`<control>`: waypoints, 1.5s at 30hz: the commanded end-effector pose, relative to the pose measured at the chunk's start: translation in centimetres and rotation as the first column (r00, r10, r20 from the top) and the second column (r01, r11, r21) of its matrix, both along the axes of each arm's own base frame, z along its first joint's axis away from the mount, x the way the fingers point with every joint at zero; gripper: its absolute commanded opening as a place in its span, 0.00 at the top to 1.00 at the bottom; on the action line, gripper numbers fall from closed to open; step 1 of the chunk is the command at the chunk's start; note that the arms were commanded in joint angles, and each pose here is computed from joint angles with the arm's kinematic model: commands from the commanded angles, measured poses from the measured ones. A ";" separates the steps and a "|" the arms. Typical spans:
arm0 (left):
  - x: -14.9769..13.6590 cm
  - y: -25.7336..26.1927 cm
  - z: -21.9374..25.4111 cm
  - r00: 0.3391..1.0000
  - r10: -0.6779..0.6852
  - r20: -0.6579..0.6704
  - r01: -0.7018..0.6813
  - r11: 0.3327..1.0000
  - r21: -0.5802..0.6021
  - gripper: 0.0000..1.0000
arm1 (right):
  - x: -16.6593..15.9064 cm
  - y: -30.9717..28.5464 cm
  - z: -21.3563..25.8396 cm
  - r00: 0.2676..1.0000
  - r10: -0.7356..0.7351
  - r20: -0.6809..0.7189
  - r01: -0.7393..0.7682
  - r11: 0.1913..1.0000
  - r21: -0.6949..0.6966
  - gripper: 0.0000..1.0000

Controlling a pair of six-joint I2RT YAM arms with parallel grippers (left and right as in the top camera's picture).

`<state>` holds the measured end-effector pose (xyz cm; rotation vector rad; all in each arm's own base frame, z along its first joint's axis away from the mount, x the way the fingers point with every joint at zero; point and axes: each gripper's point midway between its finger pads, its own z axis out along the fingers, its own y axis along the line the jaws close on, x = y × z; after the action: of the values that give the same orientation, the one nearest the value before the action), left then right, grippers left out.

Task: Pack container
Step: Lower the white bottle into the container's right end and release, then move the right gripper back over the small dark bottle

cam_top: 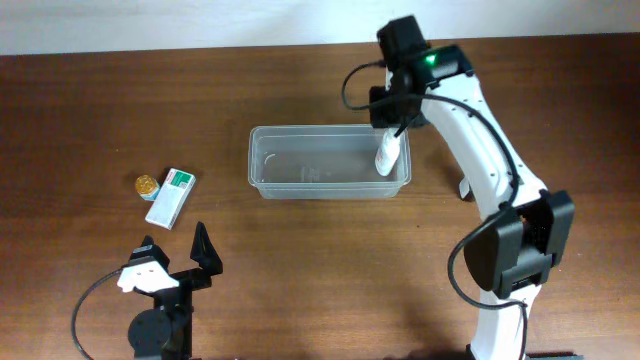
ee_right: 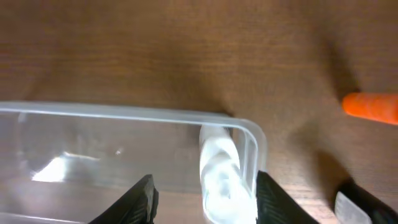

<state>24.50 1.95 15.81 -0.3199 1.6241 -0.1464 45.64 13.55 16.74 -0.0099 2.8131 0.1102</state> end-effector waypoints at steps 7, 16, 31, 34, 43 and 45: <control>0.0 0.0 -0.1 1.000 -0.006 0.004 0.006 1.000 0.008 0.01 | -1.8 -3.4 9.5 0.993 -0.014 0.113 0.027 0.994 -0.110 0.41; 0.0 0.0 -0.1 1.000 -0.006 0.004 0.006 1.000 0.008 0.00 | -6.9 -8.5 11.6 0.998 -0.057 0.009 0.058 0.984 -0.166 0.38; 0.0 0.0 -0.1 1.000 -0.006 0.004 0.006 1.000 0.008 0.01 | -9.7 -14.7 7.0 0.959 -0.214 -0.188 0.189 0.972 -0.141 0.38; 0.0 0.0 -0.1 1.000 -0.006 0.004 0.006 1.000 0.008 0.01 | -10.6 -15.9 5.3 0.942 -0.232 -0.242 0.199 0.968 -0.154 0.38; 0.0 0.0 -0.1 1.000 -0.006 0.004 0.006 1.000 0.008 0.01 | -9.9 -17.4 0.0 0.926 -0.274 -0.259 0.249 0.960 -0.126 0.37; 0.0 0.0 -0.1 1.000 -0.006 0.004 0.006 1.000 0.008 0.00 | -9.5 -17.8 -1.1 0.925 -0.285 -0.252 0.262 0.957 -0.121 0.37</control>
<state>24.50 1.95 15.81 -0.3199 1.6241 -0.1464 36.56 -3.94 15.65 0.3891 3.0686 -0.1135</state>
